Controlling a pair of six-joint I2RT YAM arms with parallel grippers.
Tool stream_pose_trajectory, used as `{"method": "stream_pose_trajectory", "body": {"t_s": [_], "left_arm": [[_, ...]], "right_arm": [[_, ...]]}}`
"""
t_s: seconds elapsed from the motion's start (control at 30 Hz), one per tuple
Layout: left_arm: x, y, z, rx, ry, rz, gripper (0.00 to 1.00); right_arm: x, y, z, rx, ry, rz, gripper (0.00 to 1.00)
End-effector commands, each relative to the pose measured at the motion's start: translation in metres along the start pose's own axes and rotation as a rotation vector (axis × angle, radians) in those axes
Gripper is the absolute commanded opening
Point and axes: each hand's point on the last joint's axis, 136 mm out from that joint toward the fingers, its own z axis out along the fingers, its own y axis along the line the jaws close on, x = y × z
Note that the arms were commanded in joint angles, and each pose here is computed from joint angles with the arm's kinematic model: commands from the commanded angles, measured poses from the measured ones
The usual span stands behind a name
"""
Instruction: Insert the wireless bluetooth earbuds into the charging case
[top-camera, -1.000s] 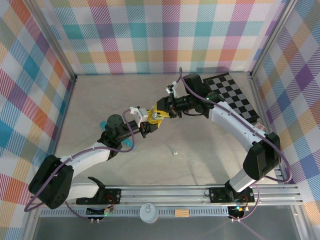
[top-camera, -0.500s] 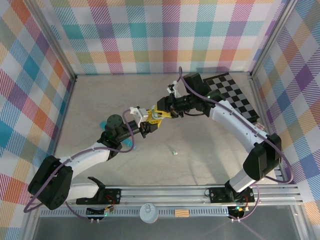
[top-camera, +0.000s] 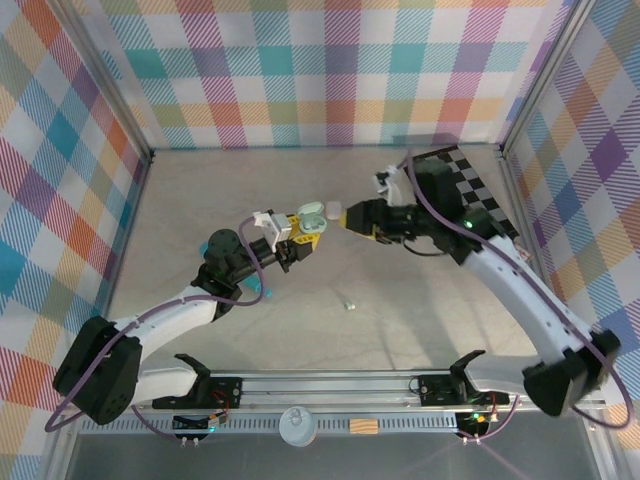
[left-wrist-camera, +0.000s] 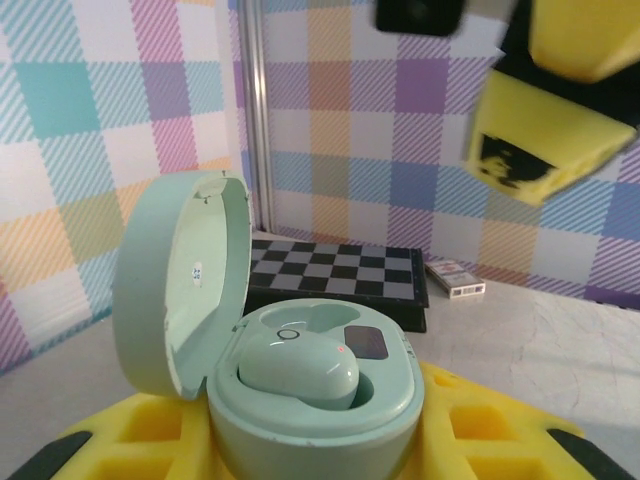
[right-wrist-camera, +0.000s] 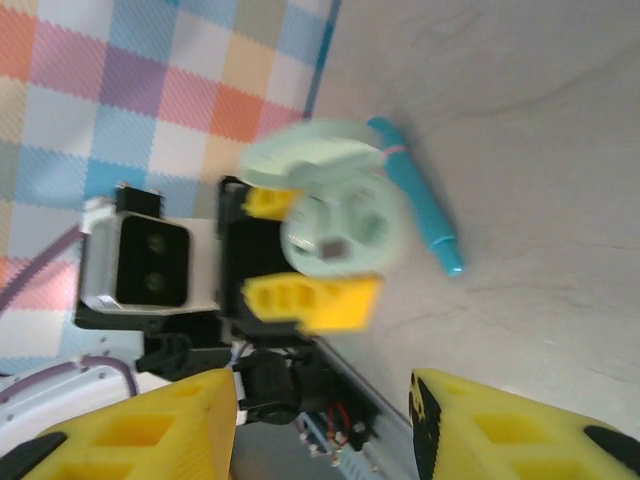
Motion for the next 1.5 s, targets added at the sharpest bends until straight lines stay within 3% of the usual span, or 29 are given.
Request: {"method": "stream_pose_trajectory", "body": {"t_s": [0.0,0.2,0.53,0.83,1.17,1.47], "left_arm": [[-0.028,0.006,-0.007,-0.018,-0.069,0.051,0.30],[-0.030,0.009,-0.014,-0.039,-0.064,0.052,0.30],[-0.030,0.039,-0.033,-0.131,-0.094,-0.007,0.30],[-0.039,0.051,-0.043,-0.171,-0.112,-0.006,0.30],[-0.042,0.049,-0.046,-0.171,-0.107,-0.007,0.30],[-0.037,0.062,-0.053,-0.233,-0.087,-0.002,0.30]], "right_arm": [[0.011,-0.056,-0.005,0.138,-0.046,0.114,0.49],[0.067,-0.121,0.014,0.243,0.080,0.247,0.48],[0.119,-0.180,0.050,0.527,0.312,-0.058,0.46],[0.137,-0.204,0.082,0.742,0.482,-0.320,0.42],[0.144,-0.214,0.116,0.709,0.561,-0.350,0.37],[0.147,-0.222,0.112,0.815,0.560,-0.409,0.34]]}}
